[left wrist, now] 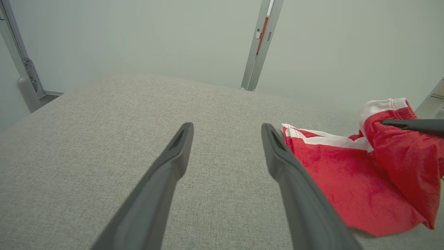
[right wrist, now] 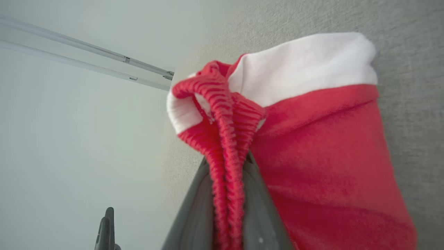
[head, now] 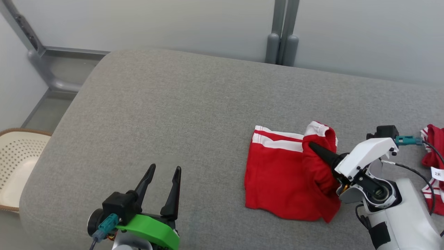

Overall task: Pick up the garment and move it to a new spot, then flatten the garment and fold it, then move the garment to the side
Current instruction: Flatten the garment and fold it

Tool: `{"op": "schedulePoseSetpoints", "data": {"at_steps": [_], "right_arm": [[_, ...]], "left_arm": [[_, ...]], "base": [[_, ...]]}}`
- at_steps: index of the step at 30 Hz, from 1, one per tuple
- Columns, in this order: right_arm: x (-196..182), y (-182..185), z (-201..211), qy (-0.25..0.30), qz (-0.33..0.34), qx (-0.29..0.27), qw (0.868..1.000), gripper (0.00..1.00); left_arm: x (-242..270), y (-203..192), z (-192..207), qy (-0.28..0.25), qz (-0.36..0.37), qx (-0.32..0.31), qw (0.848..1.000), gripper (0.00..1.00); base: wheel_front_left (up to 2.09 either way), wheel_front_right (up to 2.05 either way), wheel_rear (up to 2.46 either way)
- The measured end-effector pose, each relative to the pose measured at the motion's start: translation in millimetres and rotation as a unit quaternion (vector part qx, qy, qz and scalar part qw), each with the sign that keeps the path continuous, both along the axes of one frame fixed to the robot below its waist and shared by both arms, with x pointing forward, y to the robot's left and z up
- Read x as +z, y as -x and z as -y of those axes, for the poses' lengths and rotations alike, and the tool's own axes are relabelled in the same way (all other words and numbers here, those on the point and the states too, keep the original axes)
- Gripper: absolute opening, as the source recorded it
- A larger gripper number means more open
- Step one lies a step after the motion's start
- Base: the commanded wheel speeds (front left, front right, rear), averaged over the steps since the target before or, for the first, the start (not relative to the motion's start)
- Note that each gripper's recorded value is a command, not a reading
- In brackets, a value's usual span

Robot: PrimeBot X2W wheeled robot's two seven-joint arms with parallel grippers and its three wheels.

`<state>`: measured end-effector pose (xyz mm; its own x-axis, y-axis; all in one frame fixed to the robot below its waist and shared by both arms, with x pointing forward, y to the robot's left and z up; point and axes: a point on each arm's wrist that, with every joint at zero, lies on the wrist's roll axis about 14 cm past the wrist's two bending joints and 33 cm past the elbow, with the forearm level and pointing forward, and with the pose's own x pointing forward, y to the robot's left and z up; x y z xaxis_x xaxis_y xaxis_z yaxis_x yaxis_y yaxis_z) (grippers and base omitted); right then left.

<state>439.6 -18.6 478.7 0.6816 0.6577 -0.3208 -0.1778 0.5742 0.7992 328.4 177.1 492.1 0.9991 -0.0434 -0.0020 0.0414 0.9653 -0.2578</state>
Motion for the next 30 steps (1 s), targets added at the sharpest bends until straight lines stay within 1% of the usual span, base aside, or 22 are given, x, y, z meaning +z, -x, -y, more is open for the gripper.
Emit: {"op": "schedulePoseSetpoints", "data": {"at_steps": [2, 5, 11, 12, 13, 15, 18, 20, 23, 26, 30], "right_arm": [[-3, -2, -16, -0.017, -0.017, 0.014, 1.000, 0.00], [-16, 0, -35, -0.016, -0.041, 0.036, 0.998, 0.00], [-38, 2, -65, -0.024, -0.081, 0.062, 0.995, 0.00], [-42, 4, -69, -0.024, -0.088, 0.069, 0.993, 0.44], [-44, 7, -73, -0.023, -0.093, 0.076, 0.992, 1.00], [-46, 8, -78, -0.022, -0.095, 0.082, 0.992, 1.00], [-35, 1, -77, -0.030, -0.076, 0.072, 0.994, 1.00], [-24, -4, -72, -0.041, -0.060, 0.061, 0.995, 1.00], [2, -13, -62, -0.065, -0.024, 0.039, 0.997, 1.00], [22, -17, -42, -0.088, 0.002, 0.011, 0.996, 1.00], [47, -20, -6, -0.082, 0.060, -0.027, 0.994, 1.00]], "left_arm": [[-2, 2, -4, 0.000, -0.003, 0.009, 1.000, 1.00], [-5, 5, -10, -0.001, -0.009, 0.019, 1.000, 1.00], [-14, 7, -17, 0.003, -0.025, 0.038, 0.999, 1.00], [-16, 7, -17, 0.004, -0.027, 0.039, 0.999, 1.00], [-16, 7, -17, 0.005, -0.027, 0.041, 0.999, 1.00], [-18, 5, -19, 0.005, -0.030, 0.043, 0.999, 1.00], [-18, 2, -18, 0.005, -0.029, 0.041, 0.999, 1.00], [-17, 0, -16, 0.005, -0.027, 0.036, 0.999, 1.00], [-13, -4, -12, 0.006, -0.020, 0.030, 0.999, 1.00], [-10, -7, -7, 0.007, -0.014, 0.020, 1.000, 1.00], [-5, -10, 0, 0.008, -0.004, 0.006, 1.000, 1.00]], "base": [[0.00, 0.00, 0.00], [0.00, 0.00, 0.00], [0.00, 0.00, 0.00], [0.00, 0.00, 0.00], [0.00, 0.00, 0.00], [0.00, 0.00, 0.00], [0.00, 0.00, 0.00], [0.00, 0.00, 0.00], [0.00, 0.00, 0.00], [0.00, 0.00, 0.00], [0.00, 0.00, 0.00]]}}
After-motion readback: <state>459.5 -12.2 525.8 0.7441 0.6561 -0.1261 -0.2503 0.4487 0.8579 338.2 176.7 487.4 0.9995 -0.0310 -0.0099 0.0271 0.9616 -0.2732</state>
